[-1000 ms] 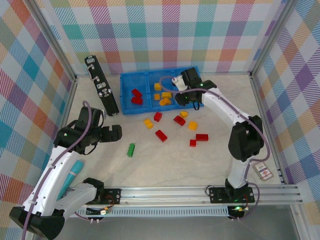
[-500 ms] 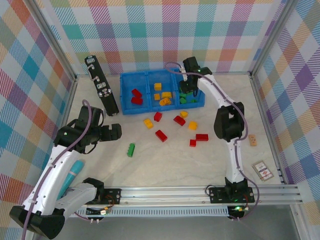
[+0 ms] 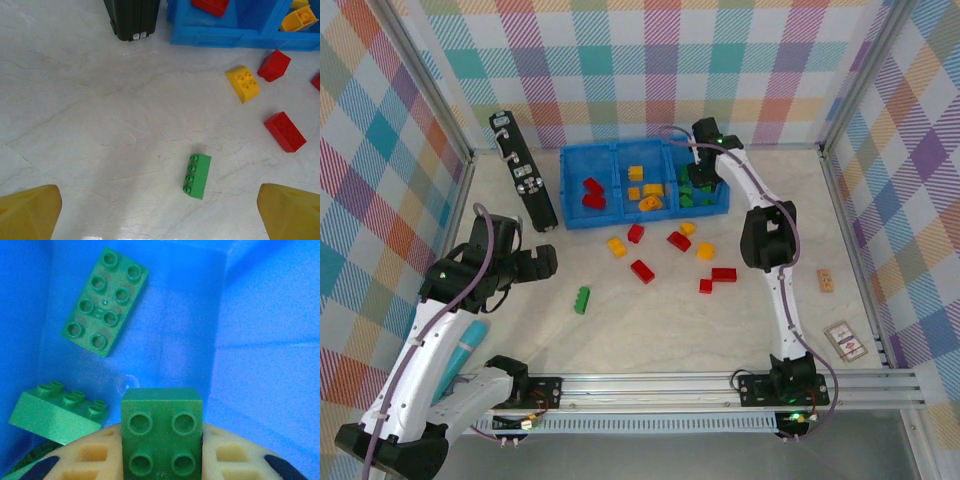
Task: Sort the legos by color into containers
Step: Place the lego in the container, then pick up the lego from the bottom-center of the table, then place the lego in the container, then pick up the lego from the center of the table, then place the lego in the container.
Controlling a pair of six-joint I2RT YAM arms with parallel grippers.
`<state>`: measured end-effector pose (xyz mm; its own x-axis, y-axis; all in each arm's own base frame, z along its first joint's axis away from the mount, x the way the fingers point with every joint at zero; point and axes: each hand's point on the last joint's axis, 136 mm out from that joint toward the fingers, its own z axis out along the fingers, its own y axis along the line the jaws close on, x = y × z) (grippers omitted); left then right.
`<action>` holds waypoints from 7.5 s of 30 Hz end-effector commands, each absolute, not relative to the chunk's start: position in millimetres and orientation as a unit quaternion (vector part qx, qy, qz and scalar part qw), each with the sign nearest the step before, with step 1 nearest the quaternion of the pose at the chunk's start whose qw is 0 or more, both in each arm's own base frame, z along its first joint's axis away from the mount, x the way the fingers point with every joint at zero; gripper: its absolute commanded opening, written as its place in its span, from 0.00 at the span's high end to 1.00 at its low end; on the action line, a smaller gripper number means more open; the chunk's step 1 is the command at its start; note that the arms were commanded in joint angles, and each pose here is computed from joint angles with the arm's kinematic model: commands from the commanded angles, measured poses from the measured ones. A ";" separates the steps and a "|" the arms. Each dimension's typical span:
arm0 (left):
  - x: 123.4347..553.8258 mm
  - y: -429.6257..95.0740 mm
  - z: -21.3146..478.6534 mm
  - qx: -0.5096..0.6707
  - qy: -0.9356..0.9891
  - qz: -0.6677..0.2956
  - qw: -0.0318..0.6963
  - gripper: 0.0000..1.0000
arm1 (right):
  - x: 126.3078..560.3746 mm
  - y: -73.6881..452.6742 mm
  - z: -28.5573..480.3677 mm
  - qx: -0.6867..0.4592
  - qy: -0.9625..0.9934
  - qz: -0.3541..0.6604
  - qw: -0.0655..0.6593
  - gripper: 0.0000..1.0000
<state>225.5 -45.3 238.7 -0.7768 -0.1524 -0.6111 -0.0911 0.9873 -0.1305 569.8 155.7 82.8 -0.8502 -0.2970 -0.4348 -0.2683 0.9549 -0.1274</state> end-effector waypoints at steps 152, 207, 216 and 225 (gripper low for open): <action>252.6 -93.3 218.9 -0.079 0.972 -0.069 0.211 0.00 | 653.7 176.8 129.4 -0.147 0.896 -0.066 0.413 0.56; 282.1 -261.9 5.0 -0.176 0.981 -0.026 0.083 0.59 | 443.2 146.1 288.1 -0.085 0.866 0.140 0.472 0.33; 268.9 -248.0 44.4 -0.119 0.990 -0.025 0.072 0.72 | 424.4 157.0 262.0 -0.093 0.889 0.203 0.401 0.30; 351.7 -203.9 186.8 -0.081 0.976 -0.043 0.199 0.72 | 366.9 148.2 184.2 -0.030 0.931 0.232 0.278 0.32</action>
<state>333.7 -238.8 140.3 -0.9261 -0.2144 -0.3105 -0.1774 0.9736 -0.1434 389.6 149.2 187.5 -0.8072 0.0347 -0.5893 -0.2258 0.9042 0.3626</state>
